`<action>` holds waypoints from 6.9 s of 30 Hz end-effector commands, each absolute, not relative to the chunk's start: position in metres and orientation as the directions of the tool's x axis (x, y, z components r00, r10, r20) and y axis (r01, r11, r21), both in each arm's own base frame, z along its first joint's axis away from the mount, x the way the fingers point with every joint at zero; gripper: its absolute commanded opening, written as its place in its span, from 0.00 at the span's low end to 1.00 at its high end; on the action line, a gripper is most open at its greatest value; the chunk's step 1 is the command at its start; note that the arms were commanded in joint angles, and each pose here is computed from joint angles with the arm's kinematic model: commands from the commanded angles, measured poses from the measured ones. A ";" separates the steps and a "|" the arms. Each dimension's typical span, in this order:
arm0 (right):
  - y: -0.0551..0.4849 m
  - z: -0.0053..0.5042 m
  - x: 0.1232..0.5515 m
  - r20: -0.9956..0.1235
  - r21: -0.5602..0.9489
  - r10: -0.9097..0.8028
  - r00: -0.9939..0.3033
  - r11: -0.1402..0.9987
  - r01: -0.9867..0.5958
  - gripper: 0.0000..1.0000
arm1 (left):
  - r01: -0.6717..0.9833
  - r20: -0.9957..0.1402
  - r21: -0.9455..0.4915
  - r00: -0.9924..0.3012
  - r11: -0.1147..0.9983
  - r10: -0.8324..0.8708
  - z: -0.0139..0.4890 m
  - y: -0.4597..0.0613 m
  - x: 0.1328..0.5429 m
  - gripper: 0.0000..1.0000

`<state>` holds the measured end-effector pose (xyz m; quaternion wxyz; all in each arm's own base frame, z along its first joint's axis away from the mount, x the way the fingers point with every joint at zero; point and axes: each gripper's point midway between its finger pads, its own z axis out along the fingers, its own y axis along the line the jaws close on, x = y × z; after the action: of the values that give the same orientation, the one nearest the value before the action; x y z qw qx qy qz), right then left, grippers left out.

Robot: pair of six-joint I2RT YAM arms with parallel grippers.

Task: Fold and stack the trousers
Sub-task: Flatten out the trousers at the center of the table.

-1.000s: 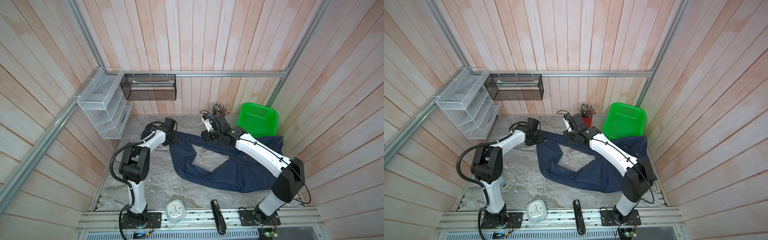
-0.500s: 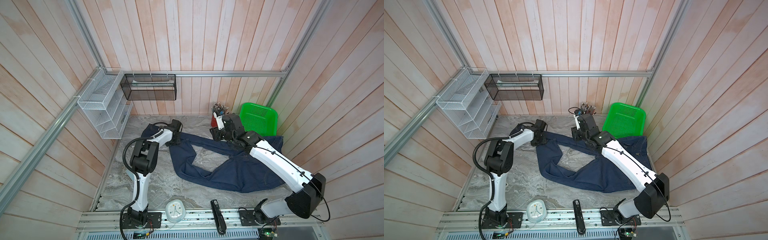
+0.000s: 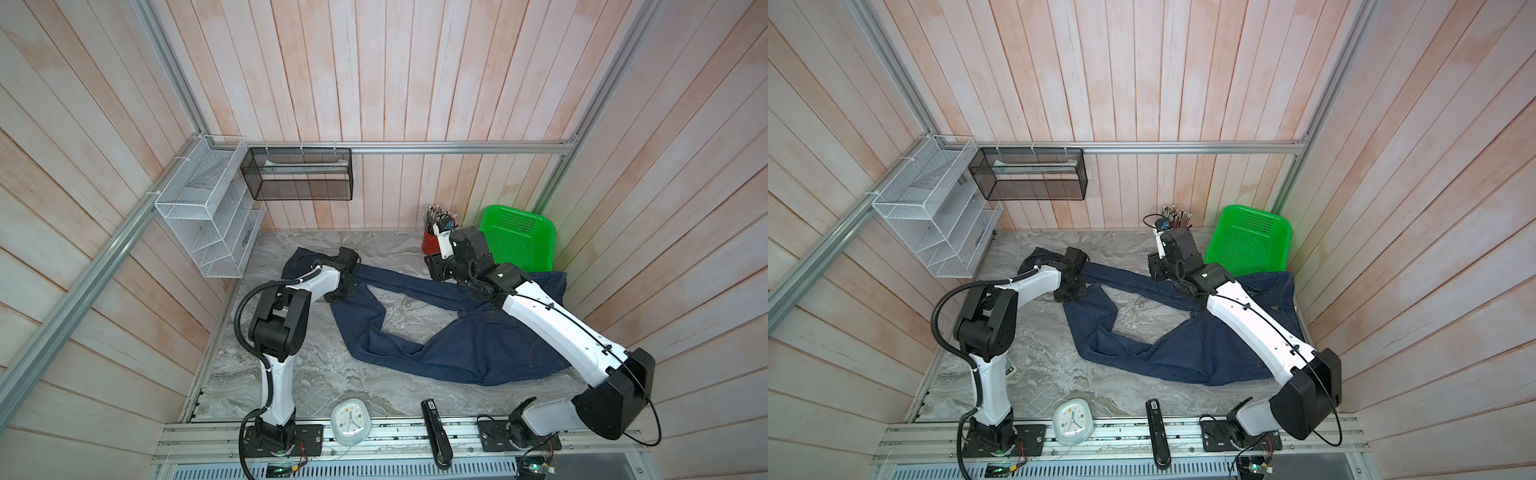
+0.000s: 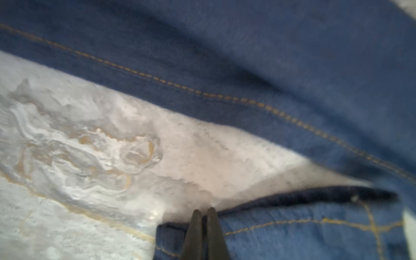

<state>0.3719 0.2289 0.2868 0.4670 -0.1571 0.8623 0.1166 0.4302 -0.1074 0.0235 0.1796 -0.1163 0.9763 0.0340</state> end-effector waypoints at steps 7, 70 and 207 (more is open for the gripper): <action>0.217 0.297 0.371 -0.861 0.074 -0.116 -0.496 0.935 -0.347 0.49 | -0.795 -0.358 -0.086 -0.537 0.600 -0.763 0.073 0.048 0.327 0.00; 0.112 0.159 0.390 -0.599 0.267 0.260 -0.757 0.957 0.117 0.48 | -0.467 -0.135 0.300 -0.884 0.832 -0.447 -0.007 0.085 0.496 0.31; 0.155 -0.002 0.246 0.013 0.087 -0.343 -0.939 0.936 -0.340 0.35 | -0.507 -0.121 0.275 -0.861 0.817 -0.493 0.014 0.162 0.485 0.37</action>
<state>0.3045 0.1830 0.0200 0.1016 -0.1857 0.9744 0.0753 0.4956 0.1504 0.0266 0.0442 -0.2431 0.9566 0.1546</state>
